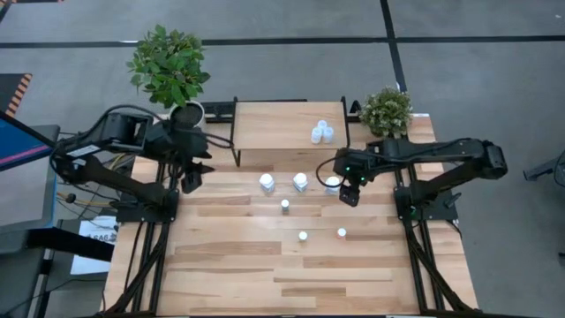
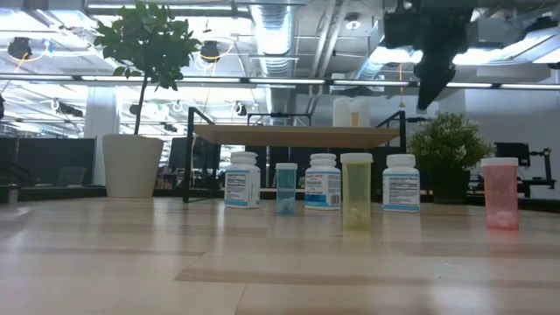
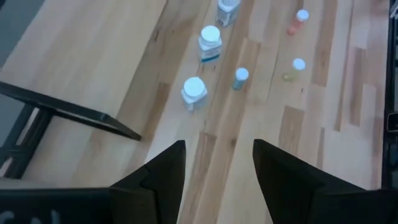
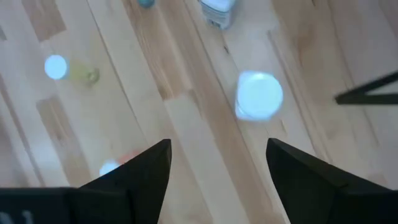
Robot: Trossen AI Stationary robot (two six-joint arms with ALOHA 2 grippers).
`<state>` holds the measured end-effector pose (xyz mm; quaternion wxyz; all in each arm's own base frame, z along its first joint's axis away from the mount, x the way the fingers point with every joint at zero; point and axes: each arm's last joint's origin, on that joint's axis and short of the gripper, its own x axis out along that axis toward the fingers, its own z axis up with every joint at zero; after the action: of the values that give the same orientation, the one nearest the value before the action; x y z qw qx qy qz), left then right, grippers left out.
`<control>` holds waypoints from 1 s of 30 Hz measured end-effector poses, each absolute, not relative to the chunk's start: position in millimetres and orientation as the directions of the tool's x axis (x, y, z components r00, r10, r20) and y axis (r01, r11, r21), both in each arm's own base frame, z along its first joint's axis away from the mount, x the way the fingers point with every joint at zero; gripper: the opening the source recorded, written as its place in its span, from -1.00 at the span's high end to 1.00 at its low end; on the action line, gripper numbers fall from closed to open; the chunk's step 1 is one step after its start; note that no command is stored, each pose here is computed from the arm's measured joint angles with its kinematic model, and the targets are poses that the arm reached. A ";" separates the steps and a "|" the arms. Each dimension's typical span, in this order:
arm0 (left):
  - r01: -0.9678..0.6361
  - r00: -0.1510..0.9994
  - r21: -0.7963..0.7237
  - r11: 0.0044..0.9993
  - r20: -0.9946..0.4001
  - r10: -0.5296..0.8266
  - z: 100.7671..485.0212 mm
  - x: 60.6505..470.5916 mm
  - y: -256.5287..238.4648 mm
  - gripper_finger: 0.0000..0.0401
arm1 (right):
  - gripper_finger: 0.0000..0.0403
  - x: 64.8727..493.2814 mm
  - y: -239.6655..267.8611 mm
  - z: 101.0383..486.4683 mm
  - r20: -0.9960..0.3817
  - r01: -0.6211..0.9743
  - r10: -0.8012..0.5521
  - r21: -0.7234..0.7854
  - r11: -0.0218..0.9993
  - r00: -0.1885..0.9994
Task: Pick and place medicine bottles onto shelf by color
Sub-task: Put the right white blue pill bottle on the shelf
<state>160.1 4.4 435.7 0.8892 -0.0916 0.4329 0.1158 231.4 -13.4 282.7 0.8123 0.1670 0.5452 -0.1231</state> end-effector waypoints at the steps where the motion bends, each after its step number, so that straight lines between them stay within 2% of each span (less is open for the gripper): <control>1: -0.282 0.598 -0.061 0.958 -0.792 0.126 432.0 158.8 4.1 0.13 | -0.42 232.6 -13.5 279.3 -0.922 0.375 -0.019 0.138 0.917 0.386; 7: -0.276 0.581 -0.043 0.960 -0.803 0.131 417.0 155.1 3.9 0.13 | -0.42 241.8 -15.5 265.5 -0.925 0.370 -0.025 0.127 0.920 0.379; 15: -0.282 0.560 -0.028 0.959 -0.817 0.140 408.9 156.9 4.1 0.13 | -0.42 263.0 -18.7 231.6 -0.976 0.341 -0.041 0.035 0.940 0.214; 21: -0.281 0.560 -0.026 0.959 -0.816 0.142 409.0 156.9 4.2 0.13 | -0.42 273.4 -23.8 228.4 -0.993 0.377 -0.041 0.002 0.926 0.108; 30: -0.281 0.556 -0.024 0.959 -0.819 0.143 408.7 156.5 4.3 0.13 | -0.42 277.9 -40.6 226.3 -0.989 0.485 -0.100 -0.036 0.874 0.108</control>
<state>156.5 4.3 408.7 0.8787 -0.0762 0.4556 0.1206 277.9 -40.6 226.3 0.7290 0.1510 0.6367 -0.2008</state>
